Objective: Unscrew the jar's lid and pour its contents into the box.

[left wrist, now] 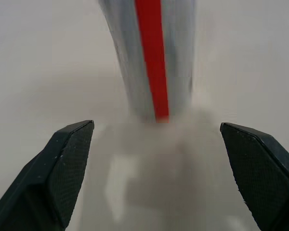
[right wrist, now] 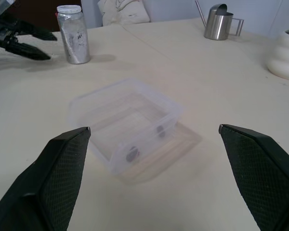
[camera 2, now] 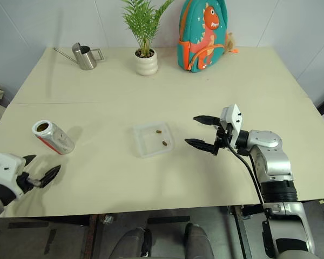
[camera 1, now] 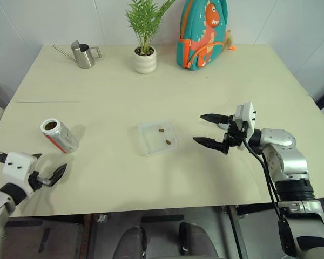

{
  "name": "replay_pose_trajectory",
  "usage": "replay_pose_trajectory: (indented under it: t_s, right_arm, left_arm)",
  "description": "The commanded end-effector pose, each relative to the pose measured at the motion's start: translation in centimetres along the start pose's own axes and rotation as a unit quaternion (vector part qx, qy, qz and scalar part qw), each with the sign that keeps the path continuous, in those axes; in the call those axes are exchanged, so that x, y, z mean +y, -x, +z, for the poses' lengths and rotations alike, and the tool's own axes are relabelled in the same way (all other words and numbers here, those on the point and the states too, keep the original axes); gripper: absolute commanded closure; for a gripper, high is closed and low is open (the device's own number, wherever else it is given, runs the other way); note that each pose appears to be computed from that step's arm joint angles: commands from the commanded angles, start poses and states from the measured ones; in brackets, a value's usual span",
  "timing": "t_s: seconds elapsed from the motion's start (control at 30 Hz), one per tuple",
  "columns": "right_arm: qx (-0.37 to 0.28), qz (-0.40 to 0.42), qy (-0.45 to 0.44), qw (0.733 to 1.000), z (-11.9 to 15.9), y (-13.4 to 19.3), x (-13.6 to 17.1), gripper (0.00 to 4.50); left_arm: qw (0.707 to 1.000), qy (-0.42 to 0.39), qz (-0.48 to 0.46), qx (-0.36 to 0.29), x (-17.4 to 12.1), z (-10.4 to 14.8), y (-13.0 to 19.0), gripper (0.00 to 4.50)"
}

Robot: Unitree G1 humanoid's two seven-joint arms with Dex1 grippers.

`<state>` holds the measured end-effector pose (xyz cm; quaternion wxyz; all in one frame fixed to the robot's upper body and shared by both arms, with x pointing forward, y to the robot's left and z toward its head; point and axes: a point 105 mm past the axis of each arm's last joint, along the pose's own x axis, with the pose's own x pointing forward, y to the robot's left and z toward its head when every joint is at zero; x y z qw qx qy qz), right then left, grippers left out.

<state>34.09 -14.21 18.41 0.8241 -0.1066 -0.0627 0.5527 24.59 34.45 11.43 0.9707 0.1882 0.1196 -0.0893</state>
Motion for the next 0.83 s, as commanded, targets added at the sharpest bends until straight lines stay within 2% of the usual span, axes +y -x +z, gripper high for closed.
replay_pose_trajectory:
  t_s: [0.03,0.1,0.2,0.37,0.5,0.63,0.83]
  right_arm:
    - [-0.002,0.006,0.029,1.0,1.4,0.4,-0.5,0.0]
    - [0.0,0.009,0.037,0.999,1.8,0.3,-0.5,0.0]
    - [0.009,0.016,0.045,0.999,2.1,0.4,-0.5,0.0]
    - [0.021,0.013,0.05,0.998,2.4,0.9,-1.1,0.0]
    - [0.027,0.004,0.055,0.998,3.2,1.3,-1.3,0.0]
    - [0.029,-0.006,0.057,0.998,3.1,1.7,-1.1,0.0]
    - [0.031,-0.028,0.055,0.998,2.7,2.0,-1.2,0.0]
  left_arm:
    - [0.999,-0.039,-0.023,0.004,0.3,-0.3,0.9,0.02]
    - [0.992,-0.077,-0.095,-0.033,-1.9,1.9,0.9,0.02]
    - [0.968,-0.115,-0.192,-0.11,-5.5,6.9,0.0,0.02]
    - [0.933,-0.162,-0.269,-0.176,-8.8,11.9,-2.5,0.02]
    - [0.917,-0.171,-0.304,-0.193,-9.5,13.4,-3.9,0.02]
    - [0.91,-0.163,-0.329,-0.191,-10.0,13.1,-3.9,0.02]
    - [0.913,-0.161,-0.317,-0.198,-10.3,13.3,-4.1,0.02]
